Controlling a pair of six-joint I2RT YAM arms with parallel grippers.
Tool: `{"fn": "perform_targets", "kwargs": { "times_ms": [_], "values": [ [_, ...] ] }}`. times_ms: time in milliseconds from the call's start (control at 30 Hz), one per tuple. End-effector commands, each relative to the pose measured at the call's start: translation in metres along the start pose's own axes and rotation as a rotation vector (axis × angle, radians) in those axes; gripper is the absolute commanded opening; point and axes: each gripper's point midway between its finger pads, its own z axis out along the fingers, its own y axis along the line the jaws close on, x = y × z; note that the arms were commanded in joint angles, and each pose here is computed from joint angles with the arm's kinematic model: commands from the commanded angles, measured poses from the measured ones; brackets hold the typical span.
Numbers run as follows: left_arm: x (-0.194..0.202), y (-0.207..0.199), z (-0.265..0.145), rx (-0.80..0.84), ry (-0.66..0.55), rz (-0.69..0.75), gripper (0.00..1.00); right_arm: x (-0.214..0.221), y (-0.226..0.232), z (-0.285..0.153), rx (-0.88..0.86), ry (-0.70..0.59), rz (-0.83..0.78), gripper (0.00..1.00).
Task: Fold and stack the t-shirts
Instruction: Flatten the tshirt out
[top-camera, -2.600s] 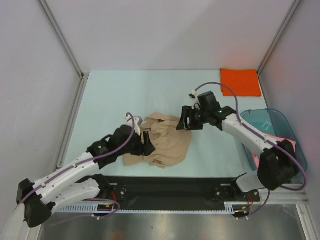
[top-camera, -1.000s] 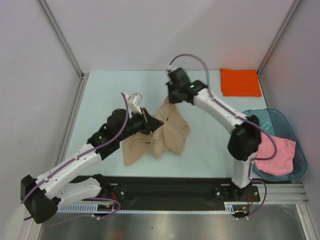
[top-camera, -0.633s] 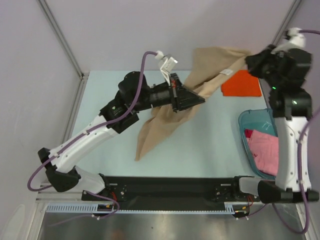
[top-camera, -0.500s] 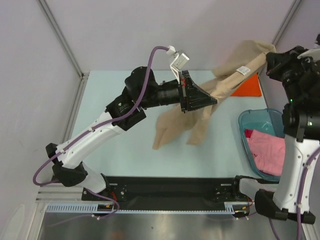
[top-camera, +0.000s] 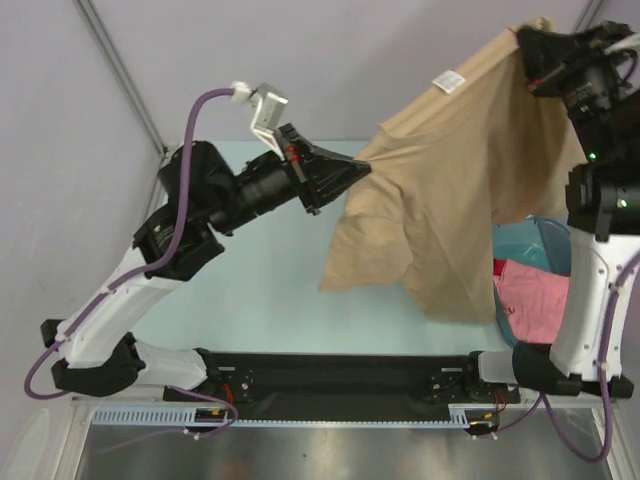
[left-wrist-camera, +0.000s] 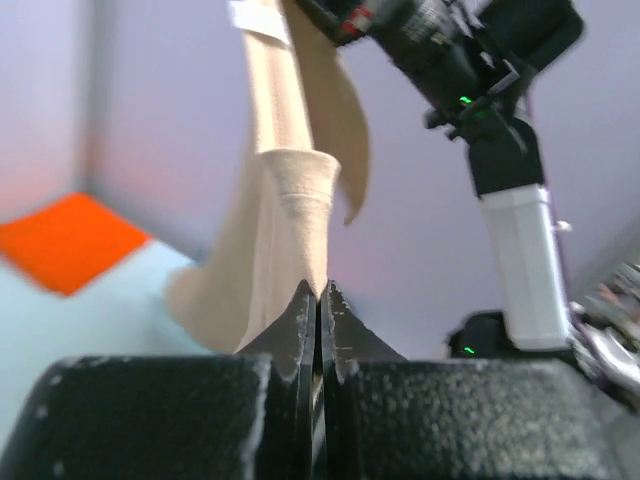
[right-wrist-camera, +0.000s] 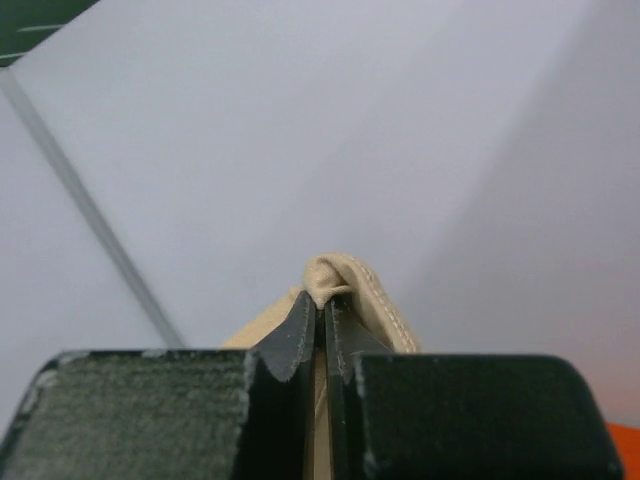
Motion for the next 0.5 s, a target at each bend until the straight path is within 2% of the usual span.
{"fn": "perform_targets", "kwargs": {
  "times_ms": [0, 67, 100, 133, 167, 200, 233, 267, 300, 333, 367, 433, 467],
  "values": [
    [-0.002, 0.055, -0.048, -0.314, -0.042, 0.062, 0.00, 0.013, 0.017, 0.050, -0.135, -0.031, 0.034, 0.00],
    [0.004, 0.089, -0.080, -0.491, -0.048, 0.051, 0.00, 0.069, 0.044, 0.091, -0.209, 0.076, 0.013, 0.00],
    [0.028, 0.120, -0.094, -0.618, -0.020, 0.025, 0.00, 0.089, 0.053, 0.102, -0.232, 0.111, 0.018, 0.00],
    [0.035, 0.146, -0.112, -0.714, -0.022, 0.012, 0.00, 0.137, 0.052, 0.127, -0.240, 0.187, 0.035, 0.00],
    [0.046, 0.161, -0.129, -0.776, -0.020, -0.003, 0.00, 0.155, 0.078, 0.132, -0.296, 0.209, 0.057, 0.00],
    [0.077, 0.184, -0.153, -0.858, 0.014, -0.023, 0.00, 0.181, 0.084, 0.142, -0.309, 0.240, 0.068, 0.00],
    [0.084, 0.208, -0.181, -0.969, -0.008, -0.069, 0.00, 0.203, 0.094, 0.149, -0.322, 0.261, 0.076, 0.00],
    [0.096, 0.221, -0.199, -1.028, -0.005, -0.088, 0.00, 0.250, 0.110, 0.160, -0.350, 0.304, 0.091, 0.00],
    [0.120, 0.235, -0.224, -1.096, 0.008, -0.114, 0.00, 0.273, 0.120, 0.166, -0.363, 0.324, 0.099, 0.00],
    [0.123, 0.251, -0.248, -1.184, -0.014, -0.122, 0.00, 0.296, 0.129, 0.169, -0.379, 0.350, 0.118, 0.00],
    [0.146, 0.266, -0.267, -1.252, 0.014, -0.143, 0.00, 0.342, 0.145, 0.173, -0.413, 0.388, 0.146, 0.00],
    [0.151, 0.284, -0.295, -1.337, -0.016, -0.195, 0.00, 0.385, 0.157, 0.176, -0.420, 0.413, 0.189, 0.00],
    [0.165, 0.296, -0.305, -1.374, 0.008, -0.209, 0.00, 0.416, 0.175, 0.177, -0.460, 0.401, 0.199, 0.01]
  ]
}}
